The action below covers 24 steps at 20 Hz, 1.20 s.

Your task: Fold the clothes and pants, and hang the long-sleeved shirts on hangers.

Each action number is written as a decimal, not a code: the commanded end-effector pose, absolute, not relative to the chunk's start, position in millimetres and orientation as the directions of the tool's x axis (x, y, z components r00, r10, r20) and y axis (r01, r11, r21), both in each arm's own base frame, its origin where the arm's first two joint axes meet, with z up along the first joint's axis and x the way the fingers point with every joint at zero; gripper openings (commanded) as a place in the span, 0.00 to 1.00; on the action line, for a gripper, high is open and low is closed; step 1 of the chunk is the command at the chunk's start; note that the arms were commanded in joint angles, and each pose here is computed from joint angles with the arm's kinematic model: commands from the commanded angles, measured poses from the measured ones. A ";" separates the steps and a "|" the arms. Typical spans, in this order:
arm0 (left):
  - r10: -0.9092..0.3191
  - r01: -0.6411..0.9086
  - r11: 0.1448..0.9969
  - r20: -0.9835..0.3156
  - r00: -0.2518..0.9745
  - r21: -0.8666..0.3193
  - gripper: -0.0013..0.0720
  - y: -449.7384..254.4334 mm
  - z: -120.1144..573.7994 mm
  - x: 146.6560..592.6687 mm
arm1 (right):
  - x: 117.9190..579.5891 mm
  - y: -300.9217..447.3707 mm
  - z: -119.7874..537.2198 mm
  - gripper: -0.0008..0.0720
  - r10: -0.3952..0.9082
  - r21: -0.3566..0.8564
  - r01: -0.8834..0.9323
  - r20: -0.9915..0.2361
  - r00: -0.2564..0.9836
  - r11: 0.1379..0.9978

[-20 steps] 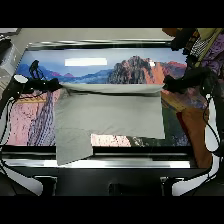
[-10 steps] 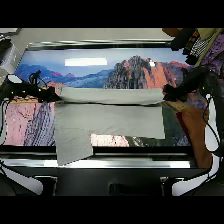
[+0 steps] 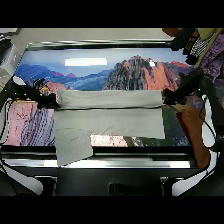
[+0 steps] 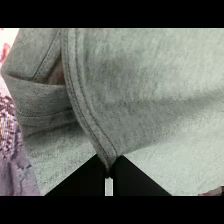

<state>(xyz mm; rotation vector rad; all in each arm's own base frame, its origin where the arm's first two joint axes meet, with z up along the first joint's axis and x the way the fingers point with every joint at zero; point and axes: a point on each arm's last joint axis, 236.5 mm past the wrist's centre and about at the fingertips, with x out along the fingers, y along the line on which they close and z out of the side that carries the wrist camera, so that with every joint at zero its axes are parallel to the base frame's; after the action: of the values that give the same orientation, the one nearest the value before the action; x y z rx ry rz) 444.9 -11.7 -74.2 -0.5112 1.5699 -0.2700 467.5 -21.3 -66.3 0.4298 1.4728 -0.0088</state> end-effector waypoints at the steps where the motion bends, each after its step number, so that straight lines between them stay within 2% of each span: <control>1: -0.470 -0.160 0.872 -0.882 -0.011 -0.463 0.08 -10.1 -78.9 443.3 | 450.7 -18.6 -81.0 0.13 0.269 0.264 0.272 -0.963 0.021 0.925; 3: -0.470 -0.170 0.870 -0.882 -0.010 -0.462 0.44 -10.0 -78.6 443.5 | 443.9 -14.3 -80.7 0.39 0.287 0.273 0.274 -0.958 -0.009 0.922; 4: -0.471 -0.180 0.868 -0.882 -0.009 -0.462 0.58 -9.6 -77.5 443.3 | 438.7 -7.0 -78.0 0.52 0.318 0.298 0.268 -0.948 -0.031 0.916; 5: -0.472 -0.185 0.867 -0.882 -0.007 -0.462 0.61 -8.4 -73.6 442.3 | 431.1 1.2 -74.0 0.55 0.353 0.328 0.248 -0.934 -0.062 0.912; 7: -0.472 -0.181 0.867 -0.882 0.000 -0.464 0.61 -2.3 -56.4 436.8 | 417.4 12.4 -56.0 0.56 0.398 0.374 0.196 -0.912 -0.101 0.906; 11: -0.450 -0.236 0.858 -0.889 0.080 -0.455 0.62 34.5 -12.6 411.7 | 428.0 -17.3 17.0 0.58 0.376 0.389 0.126 -0.919 0.115 0.913; 14: -0.507 -0.375 0.771 -0.853 0.127 -0.514 0.62 49.2 -3.1 358.3 | 420.5 -56.4 62.2 0.60 0.383 0.435 0.186 -0.887 0.259 0.881; 16: -0.522 -0.468 0.721 -0.845 0.120 -0.511 0.62 49.0 -17.9 314.1 | 413.2 -67.7 79.6 0.60 0.408 0.484 0.216 -0.856 0.319 0.848; 20: -0.578 -0.568 0.652 -0.814 0.055 -0.502 0.62 20.4 -57.9 253.0 | 401.6 -66.6 83.5 0.59 0.418 0.499 0.230 -0.849 0.324 0.835; 24: -0.614 -0.546 0.657 -0.790 0.012 -0.519 0.61 -5.6 -79.4 235.9 | 401.2 -58.1 80.5 0.59 0.427 0.500 0.218 -0.850 0.308 0.838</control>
<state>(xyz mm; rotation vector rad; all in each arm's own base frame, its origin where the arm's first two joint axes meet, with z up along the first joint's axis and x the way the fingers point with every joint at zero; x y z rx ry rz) 254.2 11.0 -63.6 -0.9476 1.6185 -0.0486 402.4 -61.7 78.7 0.5963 1.2753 0.1400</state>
